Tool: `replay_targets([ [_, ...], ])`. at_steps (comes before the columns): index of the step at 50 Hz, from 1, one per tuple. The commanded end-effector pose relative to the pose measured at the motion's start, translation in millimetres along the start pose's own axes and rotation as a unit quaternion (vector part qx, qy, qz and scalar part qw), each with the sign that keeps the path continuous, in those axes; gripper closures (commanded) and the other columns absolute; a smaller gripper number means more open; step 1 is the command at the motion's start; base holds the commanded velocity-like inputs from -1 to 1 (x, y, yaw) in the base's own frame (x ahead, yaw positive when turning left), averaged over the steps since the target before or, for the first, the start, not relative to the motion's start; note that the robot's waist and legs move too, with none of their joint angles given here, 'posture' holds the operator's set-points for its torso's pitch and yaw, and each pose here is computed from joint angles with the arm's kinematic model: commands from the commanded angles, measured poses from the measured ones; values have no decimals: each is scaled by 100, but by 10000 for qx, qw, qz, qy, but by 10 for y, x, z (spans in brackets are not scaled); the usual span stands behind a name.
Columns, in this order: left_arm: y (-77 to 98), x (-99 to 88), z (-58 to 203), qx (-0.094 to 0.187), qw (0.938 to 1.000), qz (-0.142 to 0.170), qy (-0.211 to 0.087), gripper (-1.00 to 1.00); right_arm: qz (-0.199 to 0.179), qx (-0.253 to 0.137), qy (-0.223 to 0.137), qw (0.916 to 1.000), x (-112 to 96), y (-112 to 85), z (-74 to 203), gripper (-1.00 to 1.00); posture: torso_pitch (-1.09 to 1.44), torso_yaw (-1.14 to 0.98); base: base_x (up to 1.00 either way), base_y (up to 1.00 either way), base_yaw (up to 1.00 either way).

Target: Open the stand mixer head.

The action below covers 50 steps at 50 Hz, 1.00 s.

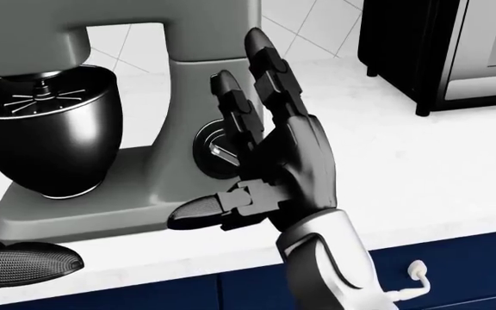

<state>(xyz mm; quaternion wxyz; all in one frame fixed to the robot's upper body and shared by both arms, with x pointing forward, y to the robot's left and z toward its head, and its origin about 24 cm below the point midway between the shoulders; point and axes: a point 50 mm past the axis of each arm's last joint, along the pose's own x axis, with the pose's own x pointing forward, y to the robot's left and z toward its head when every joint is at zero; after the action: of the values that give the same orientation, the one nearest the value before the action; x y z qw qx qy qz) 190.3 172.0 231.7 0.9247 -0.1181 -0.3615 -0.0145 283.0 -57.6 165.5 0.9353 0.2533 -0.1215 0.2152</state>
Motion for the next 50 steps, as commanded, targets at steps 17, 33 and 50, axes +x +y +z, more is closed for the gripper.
replay_targets([
  [17, -15, 21, 58, -6, 9997, -79, -238, -100, 178, -54, -295, 9994, 101, 41, 64, -100, -35, 0, 0, 0, 0],
  [33, -15, 19, 63, -6, 9997, -74, -237, -100, 159, -83, -254, 9995, 138, 5, 13, -100, -35, 0, 0, 0, 0],
  [50, -8, 22, 51, -8, 9997, -69, -235, -100, 164, -95, -240, 9995, 193, -3, -11, -100, -35, 0, 0, 0, 0],
])
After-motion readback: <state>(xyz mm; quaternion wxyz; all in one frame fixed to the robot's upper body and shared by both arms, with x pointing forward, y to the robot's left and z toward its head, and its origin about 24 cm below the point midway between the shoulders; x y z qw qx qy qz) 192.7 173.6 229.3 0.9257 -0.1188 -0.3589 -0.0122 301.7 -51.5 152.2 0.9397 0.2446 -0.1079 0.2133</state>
